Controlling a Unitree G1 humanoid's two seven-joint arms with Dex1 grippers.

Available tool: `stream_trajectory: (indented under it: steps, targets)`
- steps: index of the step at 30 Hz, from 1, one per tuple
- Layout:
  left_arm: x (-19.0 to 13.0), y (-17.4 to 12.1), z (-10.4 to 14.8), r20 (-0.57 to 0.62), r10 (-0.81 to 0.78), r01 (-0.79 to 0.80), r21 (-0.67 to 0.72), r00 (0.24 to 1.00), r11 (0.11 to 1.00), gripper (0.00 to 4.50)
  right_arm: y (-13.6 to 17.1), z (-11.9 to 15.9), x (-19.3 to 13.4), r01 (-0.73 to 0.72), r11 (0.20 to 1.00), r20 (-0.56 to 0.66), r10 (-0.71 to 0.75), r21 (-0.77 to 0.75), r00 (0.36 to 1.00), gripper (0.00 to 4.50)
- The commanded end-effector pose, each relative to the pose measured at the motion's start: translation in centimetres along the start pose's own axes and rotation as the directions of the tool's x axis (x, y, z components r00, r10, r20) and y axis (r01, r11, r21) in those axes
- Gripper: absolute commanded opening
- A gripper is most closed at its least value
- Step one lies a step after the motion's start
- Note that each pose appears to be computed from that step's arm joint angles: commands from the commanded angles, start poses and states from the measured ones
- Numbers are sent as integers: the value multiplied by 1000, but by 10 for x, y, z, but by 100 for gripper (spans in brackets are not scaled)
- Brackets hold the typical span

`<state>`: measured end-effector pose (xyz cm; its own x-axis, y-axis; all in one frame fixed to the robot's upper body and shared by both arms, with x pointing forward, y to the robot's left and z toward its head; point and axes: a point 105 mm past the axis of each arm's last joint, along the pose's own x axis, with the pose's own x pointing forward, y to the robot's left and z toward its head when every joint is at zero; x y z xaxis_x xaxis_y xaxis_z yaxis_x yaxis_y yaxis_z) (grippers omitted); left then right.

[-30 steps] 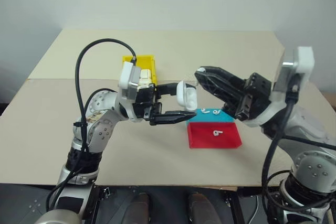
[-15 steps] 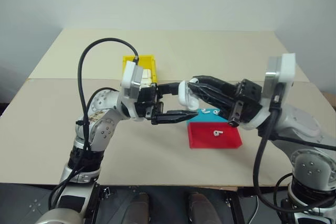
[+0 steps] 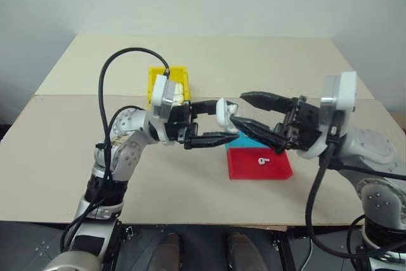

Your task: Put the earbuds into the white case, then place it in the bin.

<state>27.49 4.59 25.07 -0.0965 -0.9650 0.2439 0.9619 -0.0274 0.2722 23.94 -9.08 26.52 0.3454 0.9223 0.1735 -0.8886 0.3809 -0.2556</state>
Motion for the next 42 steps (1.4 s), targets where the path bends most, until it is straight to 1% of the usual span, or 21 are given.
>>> stream_trajectory:
  steps: [1, 4, 7, 8, 10, 12, 14, 17, 18, 21, 23, 24, 26, 28, 33, 36, 42]
  targets:
    - [1, 4, 18, 31, -11, 8, 89, 999, 996, 282, -11, 13, -2, 6, 1000, 28, -5, -29, 1000, 416]
    - [-2, 4, 19, 27, -3, 0, 93, 1000, 996, 282, -37, 25, -10, 82, 995, 49, -79, -59, 996, 416]
    - [-5, -1, 17, 19, -1, -1, 88, 1000, 996, 282, -64, 31, -19, 129, 983, 3, -129, -129, 992, 416]
    - [-6, -2, 17, 17, -2, 1, 86, 1000, 996, 282, -72, 28, -20, 120, 979, -44, -129, -165, 991, 416]
    - [-9, -5, 16, 12, -1, 0, 85, 1000, 996, 282, -88, 11, -18, 69, 961, -207, -127, -269, 970, 416]
    - [-10, -6, 16, 13, 4, -5, 86, 1000, 996, 282, -101, -15, -18, -50, 931, -394, -104, -362, 913, 416]
    - [-11, -5, 17, 16, 19, -20, 92, 1000, 996, 282, -111, -40, -16, -182, 911, -541, -53, -371, 839, 416]
    - [-13, -5, 17, 20, 37, -39, 99, 999, 994, 282, -117, -59, -9, -317, 895, -642, 45, -315, 765, 416]
    - [-13, -6, 17, 19, 46, -47, 103, 999, 994, 282, -119, -66, -7, -364, 885, -684, 74, -290, 726, 416]
    - [-18, -8, 18, 15, 73, -74, 114, 997, 991, 282, -124, -91, -2, -449, 875, -812, 122, -184, 571, 416]
    - [-21, -8, 18, 10, 87, -87, 118, 996, 989, 282, -127, -101, 1, -482, 865, -859, 139, -137, 493, 416]
    - [-22, -8, 18, 6, 93, -93, 121, 996, 988, 282, -127, -106, 3, -492, 864, -875, 154, -106, 460, 399]
    - [-25, -7, 20, 5, 106, -106, 128, 994, 986, 282, -125, -117, 6, -520, 853, -902, 181, -55, 393, 358]
    - [-26, -7, 21, 4, 114, -114, 136, 993, 984, 282, -126, -125, 10, -533, 845, -917, 181, -40, 356, 294]
    - [-27, -8, 20, -2, 120, -119, 147, 993, 982, 282, -131, -137, 15, -535, 843, -931, 151, -54, 332, 294]
    - [-27, -10, 21, -1, 124, -123, 153, 992, 981, 282, -134, -144, 13, -546, 835, -944, 130, -61, 304, 294]
    - [-27, -10, 22, -2, 129, -127, 159, 992, 979, 282, -135, -153, 14, -547, 834, -950, 109, -72, 292, 294]
